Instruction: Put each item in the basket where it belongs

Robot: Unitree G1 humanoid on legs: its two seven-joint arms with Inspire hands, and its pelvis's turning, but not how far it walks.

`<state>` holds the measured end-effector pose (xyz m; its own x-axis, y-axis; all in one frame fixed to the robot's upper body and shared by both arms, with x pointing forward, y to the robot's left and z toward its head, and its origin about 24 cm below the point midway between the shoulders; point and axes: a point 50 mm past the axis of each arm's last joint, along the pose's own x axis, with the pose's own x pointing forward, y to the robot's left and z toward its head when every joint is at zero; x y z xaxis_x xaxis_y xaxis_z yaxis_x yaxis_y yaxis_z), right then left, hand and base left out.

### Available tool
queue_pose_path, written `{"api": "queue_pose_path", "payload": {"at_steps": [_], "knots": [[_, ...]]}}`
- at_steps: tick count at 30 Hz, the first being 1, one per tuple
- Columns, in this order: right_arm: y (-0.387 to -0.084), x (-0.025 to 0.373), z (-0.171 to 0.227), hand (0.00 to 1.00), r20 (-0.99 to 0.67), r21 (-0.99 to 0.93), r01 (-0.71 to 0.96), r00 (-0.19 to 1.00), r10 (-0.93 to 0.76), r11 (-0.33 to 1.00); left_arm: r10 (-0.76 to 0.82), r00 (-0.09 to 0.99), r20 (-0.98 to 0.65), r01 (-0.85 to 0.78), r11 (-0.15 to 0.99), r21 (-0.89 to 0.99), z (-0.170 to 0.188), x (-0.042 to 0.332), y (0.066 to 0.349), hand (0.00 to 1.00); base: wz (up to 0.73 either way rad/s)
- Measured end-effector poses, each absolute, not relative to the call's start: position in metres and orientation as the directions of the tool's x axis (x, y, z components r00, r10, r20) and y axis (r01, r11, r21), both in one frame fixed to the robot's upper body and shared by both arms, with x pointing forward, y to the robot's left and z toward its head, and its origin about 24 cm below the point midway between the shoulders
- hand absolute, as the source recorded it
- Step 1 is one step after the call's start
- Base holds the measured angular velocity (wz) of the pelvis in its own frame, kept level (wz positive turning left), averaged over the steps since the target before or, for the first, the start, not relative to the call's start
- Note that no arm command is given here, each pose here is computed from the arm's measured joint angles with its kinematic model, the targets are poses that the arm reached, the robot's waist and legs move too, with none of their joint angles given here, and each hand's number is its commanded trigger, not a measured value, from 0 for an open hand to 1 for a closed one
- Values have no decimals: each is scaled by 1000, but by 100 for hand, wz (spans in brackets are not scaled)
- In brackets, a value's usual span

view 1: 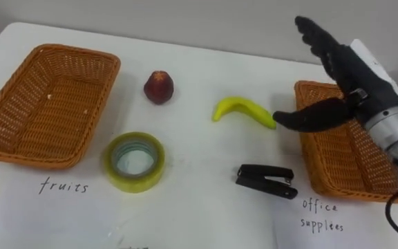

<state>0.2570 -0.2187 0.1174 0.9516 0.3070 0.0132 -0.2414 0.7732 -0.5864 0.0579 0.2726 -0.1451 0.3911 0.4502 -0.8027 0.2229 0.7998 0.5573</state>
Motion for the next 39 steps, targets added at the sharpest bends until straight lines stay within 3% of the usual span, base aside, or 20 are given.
{"api": "queue_pose_path", "payload": {"at_steps": [20,39], "knots": [[-214,238,66,0,-323,-529,-517,856,404,672,436,415,-799,245,792,559,-142,65,277,0,0],[-210,234,41,0,-436,-490,-594,801,410,638,424,418,-804,229,807,544,-142,70,274,0,0]]}}
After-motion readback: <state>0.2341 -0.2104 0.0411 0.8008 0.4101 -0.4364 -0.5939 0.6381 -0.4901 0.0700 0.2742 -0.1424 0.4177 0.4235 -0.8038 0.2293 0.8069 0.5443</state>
